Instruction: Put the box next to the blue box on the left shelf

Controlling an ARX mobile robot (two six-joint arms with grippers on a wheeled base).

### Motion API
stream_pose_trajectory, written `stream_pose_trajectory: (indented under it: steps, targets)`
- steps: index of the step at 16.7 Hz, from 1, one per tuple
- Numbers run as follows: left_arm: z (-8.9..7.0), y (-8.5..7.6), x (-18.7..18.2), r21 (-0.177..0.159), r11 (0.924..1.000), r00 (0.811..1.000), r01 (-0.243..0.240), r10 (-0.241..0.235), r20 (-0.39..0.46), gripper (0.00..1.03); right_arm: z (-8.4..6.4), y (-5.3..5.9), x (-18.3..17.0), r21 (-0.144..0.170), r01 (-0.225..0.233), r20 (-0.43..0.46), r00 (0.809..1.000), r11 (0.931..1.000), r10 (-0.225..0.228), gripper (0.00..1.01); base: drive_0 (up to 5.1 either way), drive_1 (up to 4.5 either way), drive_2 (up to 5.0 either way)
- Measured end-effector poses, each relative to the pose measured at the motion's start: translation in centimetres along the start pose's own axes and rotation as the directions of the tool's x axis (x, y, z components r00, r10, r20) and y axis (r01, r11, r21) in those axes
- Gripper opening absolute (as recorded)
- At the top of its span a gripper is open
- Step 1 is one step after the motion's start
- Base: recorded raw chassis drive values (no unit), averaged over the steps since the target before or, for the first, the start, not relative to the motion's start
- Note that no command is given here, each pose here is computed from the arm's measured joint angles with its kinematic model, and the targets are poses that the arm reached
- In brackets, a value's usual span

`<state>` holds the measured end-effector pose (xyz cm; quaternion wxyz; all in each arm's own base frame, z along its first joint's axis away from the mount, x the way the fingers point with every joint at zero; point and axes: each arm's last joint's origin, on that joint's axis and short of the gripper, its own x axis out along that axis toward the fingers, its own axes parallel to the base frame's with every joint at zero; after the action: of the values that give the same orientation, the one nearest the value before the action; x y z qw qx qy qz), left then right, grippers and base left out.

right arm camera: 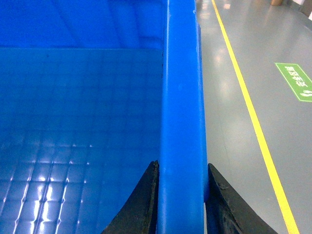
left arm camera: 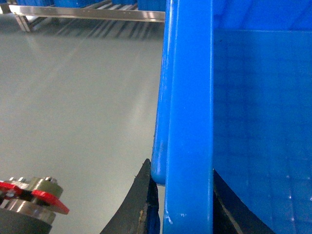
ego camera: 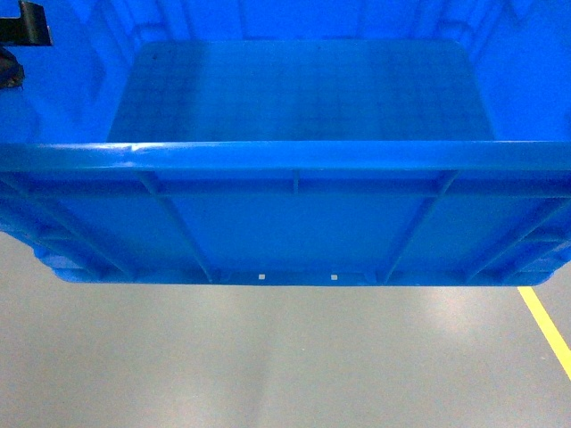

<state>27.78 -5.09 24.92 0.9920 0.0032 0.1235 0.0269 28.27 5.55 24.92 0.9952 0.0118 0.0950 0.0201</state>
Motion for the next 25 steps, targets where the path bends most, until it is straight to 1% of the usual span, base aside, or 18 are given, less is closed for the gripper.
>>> stream_pose_trajectory:
  steps: [5, 13, 25]
  targets:
    - [0.01, -0.02, -0.07, 0.0, 1.0, 1.0, 0.002, -0.002, -0.003, 0.17, 0.02, -0.03, -0.14, 0.0, 0.003, -0.001, 1.0, 1.0, -0.003, 0.21, -1.5, -1.49, -1.5]
    - [0.04, -0.04, -0.07, 0.0, 1.0, 1.0, 0.002, -0.002, 0.0, 0.16, 0.1, -0.04, -0.21, 0.0, 0.003, 0.003, 1.0, 1.0, -0.003, 0.21, 0.5, 4.88, -3.8]
    - [0.08, -0.03, -0.07, -0.002, 1.0, 1.0, 0.001, -0.001, 0.004, 0.16, 0.12, 0.09, -0.23, -0.001, 0.001, 0.006, 1.0, 1.0, -0.001, 0.21, 0.0, 4.33, -4.3]
